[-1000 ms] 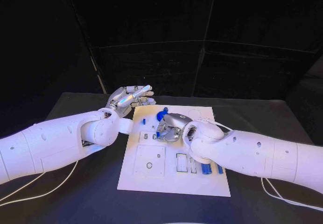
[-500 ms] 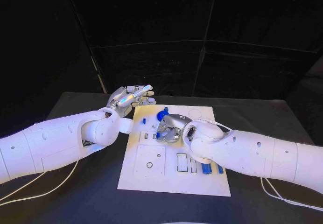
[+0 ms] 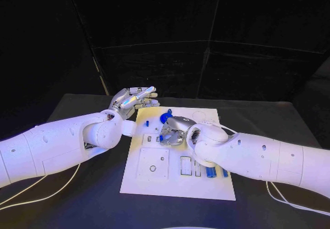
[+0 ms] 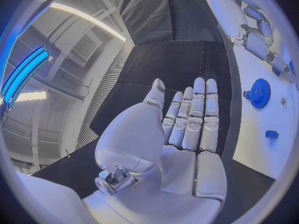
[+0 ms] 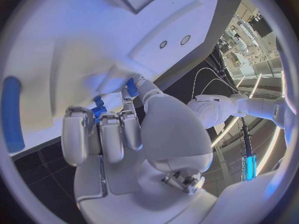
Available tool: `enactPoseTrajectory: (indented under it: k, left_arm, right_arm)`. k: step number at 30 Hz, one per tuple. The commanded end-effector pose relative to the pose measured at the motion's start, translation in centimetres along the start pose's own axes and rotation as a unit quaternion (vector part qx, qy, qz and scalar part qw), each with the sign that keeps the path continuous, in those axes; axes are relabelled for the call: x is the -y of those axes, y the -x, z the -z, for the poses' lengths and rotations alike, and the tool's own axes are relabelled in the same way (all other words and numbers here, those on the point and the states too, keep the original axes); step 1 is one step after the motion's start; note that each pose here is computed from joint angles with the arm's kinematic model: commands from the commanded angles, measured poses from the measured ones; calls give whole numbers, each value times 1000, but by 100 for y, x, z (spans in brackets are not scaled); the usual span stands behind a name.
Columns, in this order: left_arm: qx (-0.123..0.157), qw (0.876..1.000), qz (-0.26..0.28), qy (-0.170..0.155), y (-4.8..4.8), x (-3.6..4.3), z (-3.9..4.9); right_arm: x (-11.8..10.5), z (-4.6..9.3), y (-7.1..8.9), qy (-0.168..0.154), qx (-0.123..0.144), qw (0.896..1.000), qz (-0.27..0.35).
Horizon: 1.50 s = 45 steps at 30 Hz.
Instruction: Assemble the parts on the task board
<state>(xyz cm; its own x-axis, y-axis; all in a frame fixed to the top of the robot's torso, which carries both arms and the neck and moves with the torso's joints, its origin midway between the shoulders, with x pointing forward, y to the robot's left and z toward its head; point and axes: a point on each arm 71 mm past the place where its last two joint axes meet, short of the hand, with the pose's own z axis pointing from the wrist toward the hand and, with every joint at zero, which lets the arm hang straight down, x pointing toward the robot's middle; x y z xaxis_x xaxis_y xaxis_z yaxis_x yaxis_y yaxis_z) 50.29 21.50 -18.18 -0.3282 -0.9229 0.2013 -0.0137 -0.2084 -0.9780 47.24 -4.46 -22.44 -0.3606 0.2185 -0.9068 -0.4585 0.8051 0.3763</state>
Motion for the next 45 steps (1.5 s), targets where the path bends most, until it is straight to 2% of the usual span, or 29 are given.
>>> enactPoseTrajectory:
  k: [1,8,17,22,27,32,39,43,45]
  left_arm:
    - [-6,1000,2,-7,-17,19,-5]
    - [-6,1000,3,-8,-16,21,-3]
    - [-7,1000,3,-8,-12,22,-3]
    - [-7,1000,3,-8,-2,20,-6]
    - [-11,1000,-1,-4,25,17,-5]
    - [-14,1000,-14,-1,48,16,-1]
    - [-35,997,-61,22,72,-15,7]
    - [-59,990,-113,57,78,-59,35]
    - [-73,983,-146,88,83,-92,59]
  right_arm:
    - [53,10,-74,-20,-17,1000,5]
    - [57,14,-56,-24,-3,1000,1]
    - [7,43,-31,-8,25,1000,-8]
    - [-21,111,-12,15,43,999,-10]
    - [-29,268,62,61,74,995,-18]
    - [16,433,182,88,89,992,-30]
    - [102,662,491,105,111,986,-59]
    - [196,759,675,98,122,985,-73]
    - [268,795,781,89,127,985,-81]
